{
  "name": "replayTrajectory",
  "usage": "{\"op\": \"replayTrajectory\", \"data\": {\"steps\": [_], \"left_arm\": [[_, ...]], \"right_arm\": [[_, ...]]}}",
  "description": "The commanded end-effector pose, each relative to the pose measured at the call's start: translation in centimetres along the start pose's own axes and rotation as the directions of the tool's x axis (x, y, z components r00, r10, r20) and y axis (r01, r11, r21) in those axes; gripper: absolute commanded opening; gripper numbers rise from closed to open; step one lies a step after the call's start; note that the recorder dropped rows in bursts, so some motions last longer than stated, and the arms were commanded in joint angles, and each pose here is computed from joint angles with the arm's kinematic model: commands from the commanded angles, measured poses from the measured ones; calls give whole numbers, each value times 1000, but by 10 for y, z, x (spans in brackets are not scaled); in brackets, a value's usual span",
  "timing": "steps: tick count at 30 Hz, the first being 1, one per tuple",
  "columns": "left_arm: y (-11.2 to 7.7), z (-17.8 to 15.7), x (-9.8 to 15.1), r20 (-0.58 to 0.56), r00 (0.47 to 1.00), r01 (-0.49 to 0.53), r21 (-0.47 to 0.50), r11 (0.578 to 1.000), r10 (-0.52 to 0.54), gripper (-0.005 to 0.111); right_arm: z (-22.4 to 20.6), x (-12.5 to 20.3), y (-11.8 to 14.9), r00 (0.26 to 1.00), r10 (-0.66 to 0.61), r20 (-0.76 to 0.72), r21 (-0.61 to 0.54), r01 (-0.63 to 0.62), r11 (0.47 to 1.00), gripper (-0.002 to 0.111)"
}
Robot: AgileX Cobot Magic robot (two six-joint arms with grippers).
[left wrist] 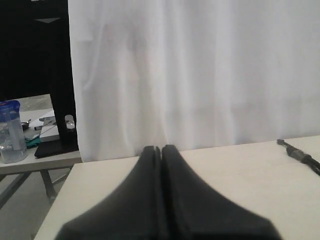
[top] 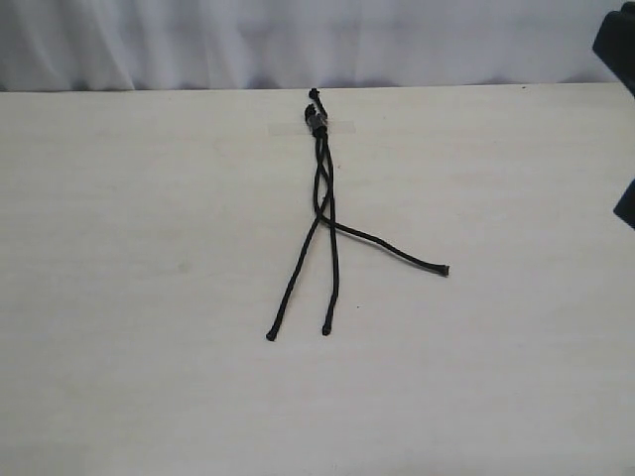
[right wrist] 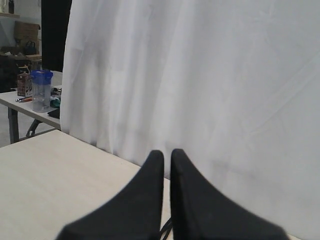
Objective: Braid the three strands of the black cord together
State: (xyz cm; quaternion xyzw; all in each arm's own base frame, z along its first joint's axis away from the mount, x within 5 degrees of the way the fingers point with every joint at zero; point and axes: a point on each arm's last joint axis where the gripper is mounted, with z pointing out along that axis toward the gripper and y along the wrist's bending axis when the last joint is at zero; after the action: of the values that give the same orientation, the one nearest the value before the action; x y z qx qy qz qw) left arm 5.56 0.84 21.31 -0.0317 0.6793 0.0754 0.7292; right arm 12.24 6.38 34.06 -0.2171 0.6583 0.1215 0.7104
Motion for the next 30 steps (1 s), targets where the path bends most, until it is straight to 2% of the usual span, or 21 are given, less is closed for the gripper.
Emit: {"op": "replayTrajectory", "data": {"steps": [1,8,20,30], "left_arm": [[0,0,0,12,999,-35,-3,999,35,0],[1,-1,10,-104,994,-33,-5,999,32,0],[2,-3,22,-232,972,-37,-25,999,30,0],[2,-3,22,-234,972,-37,-25,999,30,0]], "right_arm": [[-1,0,0,1000,10,10,-1,-10,1000,5],[-1,0,0,1000,10,10,-1,-10,1000,5],[-1,0,0,1000,10,10,-1,-10,1000,5],[-1,0,0,1000,10,10,-1,-10,1000,5]]}}
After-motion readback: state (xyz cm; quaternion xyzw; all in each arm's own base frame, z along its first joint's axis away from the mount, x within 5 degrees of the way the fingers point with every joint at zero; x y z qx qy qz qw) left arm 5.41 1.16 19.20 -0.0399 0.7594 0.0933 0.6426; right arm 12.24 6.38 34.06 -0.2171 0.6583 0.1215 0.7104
